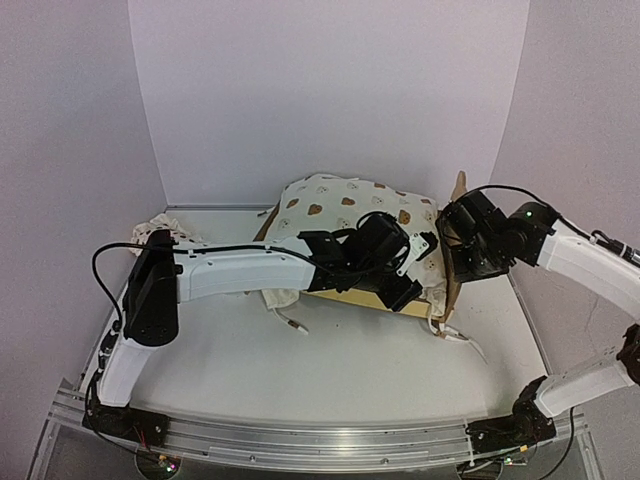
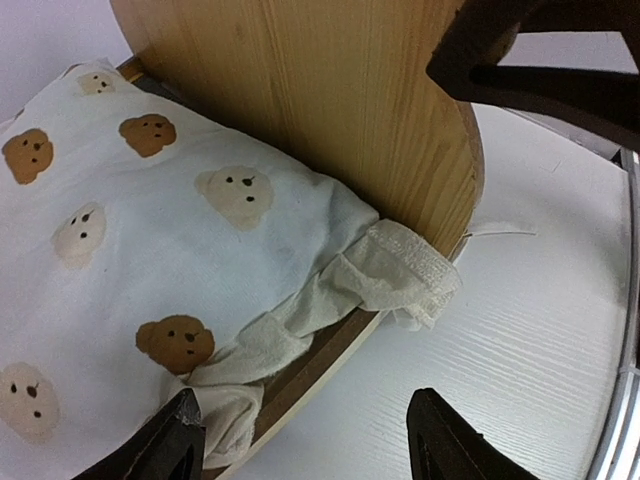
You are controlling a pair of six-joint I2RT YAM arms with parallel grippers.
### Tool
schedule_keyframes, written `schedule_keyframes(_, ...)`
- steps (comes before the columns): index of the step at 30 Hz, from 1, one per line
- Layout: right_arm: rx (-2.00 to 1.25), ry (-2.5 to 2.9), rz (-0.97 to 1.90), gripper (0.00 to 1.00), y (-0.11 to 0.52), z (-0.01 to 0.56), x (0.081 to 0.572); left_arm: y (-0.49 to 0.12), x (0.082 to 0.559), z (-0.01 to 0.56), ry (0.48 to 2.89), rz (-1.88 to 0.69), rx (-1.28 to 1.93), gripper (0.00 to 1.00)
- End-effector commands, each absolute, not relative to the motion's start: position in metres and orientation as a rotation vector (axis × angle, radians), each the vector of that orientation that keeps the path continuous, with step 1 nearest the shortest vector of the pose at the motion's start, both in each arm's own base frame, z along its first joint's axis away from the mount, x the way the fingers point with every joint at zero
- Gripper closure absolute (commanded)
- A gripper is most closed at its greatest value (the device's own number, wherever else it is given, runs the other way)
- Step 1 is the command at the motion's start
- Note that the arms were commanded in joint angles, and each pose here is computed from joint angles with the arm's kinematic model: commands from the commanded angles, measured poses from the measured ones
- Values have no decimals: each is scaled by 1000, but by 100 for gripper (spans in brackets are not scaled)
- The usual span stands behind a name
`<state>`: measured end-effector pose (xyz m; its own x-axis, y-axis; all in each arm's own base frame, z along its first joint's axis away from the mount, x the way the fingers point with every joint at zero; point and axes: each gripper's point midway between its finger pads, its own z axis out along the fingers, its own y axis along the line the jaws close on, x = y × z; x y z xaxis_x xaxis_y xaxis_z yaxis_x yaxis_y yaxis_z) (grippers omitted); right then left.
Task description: Set up the pet bed
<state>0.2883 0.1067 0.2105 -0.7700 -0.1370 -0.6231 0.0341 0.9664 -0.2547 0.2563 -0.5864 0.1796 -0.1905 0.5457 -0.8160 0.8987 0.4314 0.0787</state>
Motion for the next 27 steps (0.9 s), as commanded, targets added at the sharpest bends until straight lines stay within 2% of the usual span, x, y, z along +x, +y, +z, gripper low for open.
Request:
schedule_keyframes(1, -49, 2413, -334, 78, 94, 214, 292, -618, 259, 203, 1685, -590, 1278, 30)
schedule_keyframes(4, -62, 2424, -311, 83, 91, 211, 288, -633, 262, 200, 1640, -596, 1291, 31)
schedule_keyframes(8, -74, 2414, -319, 85, 85, 213, 283, -649, 266, 188, 1601, -598, 1317, 29)
schedule_keyframes(13, -79, 2406, -284, 76, 84, 217, 279, -661, 264, 178, 1557, -631, 1342, 28)
schedule_keyframes(16, -81, 2401, -255, 69, 86, 220, 277, -662, 272, 168, 1567, -610, 1337, 30)
schedule_keyframes(19, -82, 2400, -218, 66, 88, 223, 275, -656, 288, 158, 1595, -560, 1304, 37)
schedule_keyframes(23, -85, 2404, -180, 65, 91, 224, 272, -649, 306, 151, 1626, -534, 1264, 51)
schedule_keyframes(27, -85, 2403, -174, 65, 90, 224, 270, -648, 308, 153, 1613, -541, 1254, 78)
